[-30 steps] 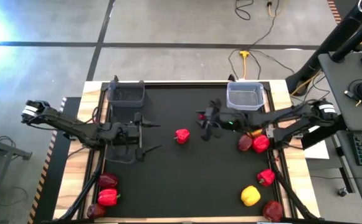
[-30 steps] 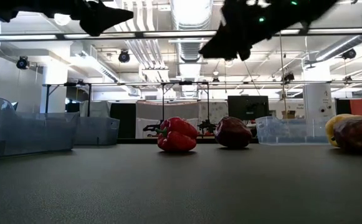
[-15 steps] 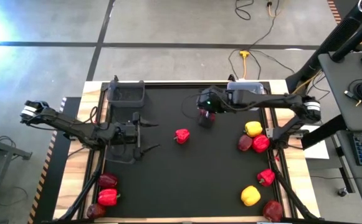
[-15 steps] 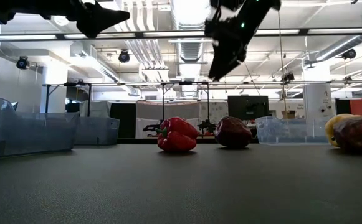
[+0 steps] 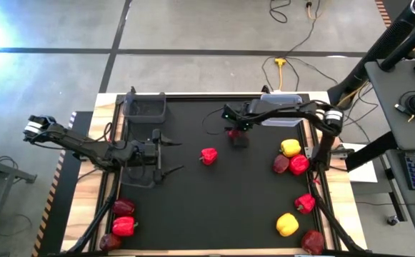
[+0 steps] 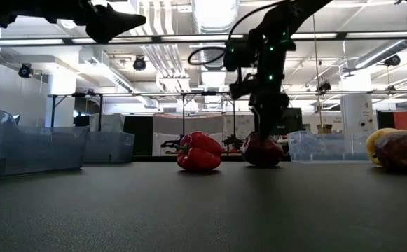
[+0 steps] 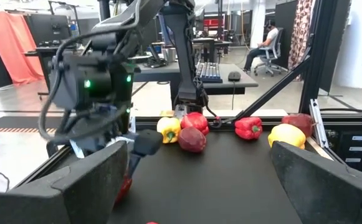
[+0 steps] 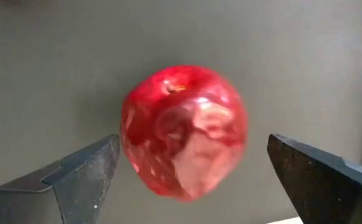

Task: Sort produce into baskets
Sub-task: Put the apple into the transparent bin

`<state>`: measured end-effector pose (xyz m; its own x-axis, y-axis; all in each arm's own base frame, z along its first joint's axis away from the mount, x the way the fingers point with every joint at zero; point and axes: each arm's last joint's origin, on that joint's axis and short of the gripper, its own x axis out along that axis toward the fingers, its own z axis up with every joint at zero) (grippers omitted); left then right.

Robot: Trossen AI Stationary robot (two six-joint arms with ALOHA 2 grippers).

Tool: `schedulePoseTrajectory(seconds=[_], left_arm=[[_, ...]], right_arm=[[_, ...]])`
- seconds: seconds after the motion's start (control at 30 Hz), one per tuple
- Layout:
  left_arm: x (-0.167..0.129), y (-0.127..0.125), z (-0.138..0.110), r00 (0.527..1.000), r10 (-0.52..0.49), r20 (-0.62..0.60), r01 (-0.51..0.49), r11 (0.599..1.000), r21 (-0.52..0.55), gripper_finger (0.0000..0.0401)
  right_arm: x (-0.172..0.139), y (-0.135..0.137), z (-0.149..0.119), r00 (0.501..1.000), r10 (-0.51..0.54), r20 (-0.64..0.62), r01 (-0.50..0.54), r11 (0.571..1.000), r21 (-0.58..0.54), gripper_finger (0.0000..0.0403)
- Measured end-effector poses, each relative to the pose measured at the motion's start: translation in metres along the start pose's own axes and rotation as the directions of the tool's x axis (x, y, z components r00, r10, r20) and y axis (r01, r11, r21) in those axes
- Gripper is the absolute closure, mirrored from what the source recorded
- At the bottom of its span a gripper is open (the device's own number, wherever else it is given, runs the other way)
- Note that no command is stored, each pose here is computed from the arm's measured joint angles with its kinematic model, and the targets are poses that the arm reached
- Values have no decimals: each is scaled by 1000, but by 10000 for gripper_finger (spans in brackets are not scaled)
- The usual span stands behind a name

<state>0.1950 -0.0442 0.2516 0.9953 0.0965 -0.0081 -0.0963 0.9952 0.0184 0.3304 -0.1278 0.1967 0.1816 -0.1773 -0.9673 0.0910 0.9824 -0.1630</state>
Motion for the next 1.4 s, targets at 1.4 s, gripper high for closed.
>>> schedulePoseTrajectory(seconds=[1.4], left_arm=[[2,-3,7,1000,-16,-23,16,1000,12,23]], right_arm=[[-32,-115,-132,924,-258,-282,361,347,866,72]])
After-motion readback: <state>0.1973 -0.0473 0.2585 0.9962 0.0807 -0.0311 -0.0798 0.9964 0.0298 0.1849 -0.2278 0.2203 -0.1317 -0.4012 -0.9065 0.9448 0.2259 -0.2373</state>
